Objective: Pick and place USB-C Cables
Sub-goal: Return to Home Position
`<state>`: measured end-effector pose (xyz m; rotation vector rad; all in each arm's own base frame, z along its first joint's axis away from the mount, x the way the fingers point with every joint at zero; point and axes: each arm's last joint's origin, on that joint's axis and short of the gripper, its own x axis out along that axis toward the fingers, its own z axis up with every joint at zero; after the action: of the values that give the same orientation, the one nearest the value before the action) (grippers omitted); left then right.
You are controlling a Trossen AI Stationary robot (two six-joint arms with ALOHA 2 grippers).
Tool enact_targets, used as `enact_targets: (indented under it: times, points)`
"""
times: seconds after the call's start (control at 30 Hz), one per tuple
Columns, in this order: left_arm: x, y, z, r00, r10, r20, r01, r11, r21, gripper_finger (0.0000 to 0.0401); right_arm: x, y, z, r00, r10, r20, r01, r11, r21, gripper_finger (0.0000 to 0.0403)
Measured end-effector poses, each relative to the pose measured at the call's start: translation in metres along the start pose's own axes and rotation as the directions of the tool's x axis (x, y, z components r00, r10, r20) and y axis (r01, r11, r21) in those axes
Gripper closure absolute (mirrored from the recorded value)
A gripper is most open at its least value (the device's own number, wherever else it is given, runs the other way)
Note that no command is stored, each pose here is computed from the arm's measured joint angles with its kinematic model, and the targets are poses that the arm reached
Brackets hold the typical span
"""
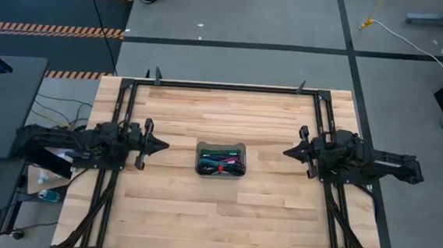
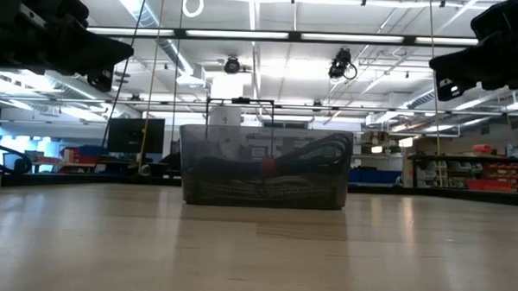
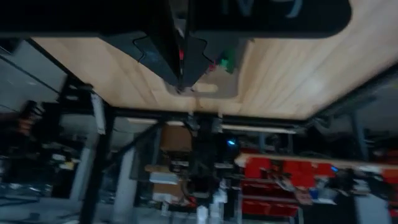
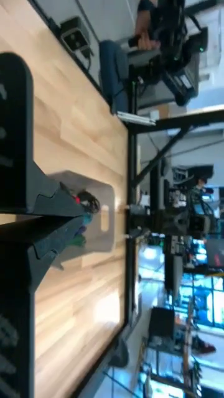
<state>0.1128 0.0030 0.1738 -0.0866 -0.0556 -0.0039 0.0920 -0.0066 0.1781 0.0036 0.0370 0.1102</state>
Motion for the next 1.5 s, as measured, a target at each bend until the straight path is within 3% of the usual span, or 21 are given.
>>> enact_targets:
  times: [0.3,0.5,0.9,1.13,1.5]
  points:
    - [-0.001,0.009,0.0,0.997,0.076,0.005,-0.076,0.997,0.008,0.0376,-0.001,-0.005,-0.004,0.991,-0.128,-0.045,0.129,0.991,0.037,0.0391]
    - [-0.001,0.009,0.0,0.997,0.075,-0.001,-0.075,0.997,0.009,0.0376,-0.001,-0.004,-0.006,0.991,-0.111,-0.071,0.114,0.993,0.042,0.0391]
    - [-0.001,0.007,-0.001,1.0,0.023,-0.007,-0.024,1.0,-0.001,0.0376,0.001,0.009,-0.006,0.996,0.055,-0.071,-0.05,0.996,0.071,0.0391]
    - [-0.001,0.007,-0.001,1.0,0.023,-0.007,-0.023,1.0,-0.001,0.0376,0.002,0.014,-0.008,0.997,-0.036,-0.074,0.04,0.998,0.043,0.0391]
    - [-0.001,0.007,-0.001,1.0,0.024,-0.009,-0.024,1.0,-0.001,0.0376,0.003,0.019,-0.009,0.997,0.016,-0.076,-0.013,0.999,0.034,0.0391]
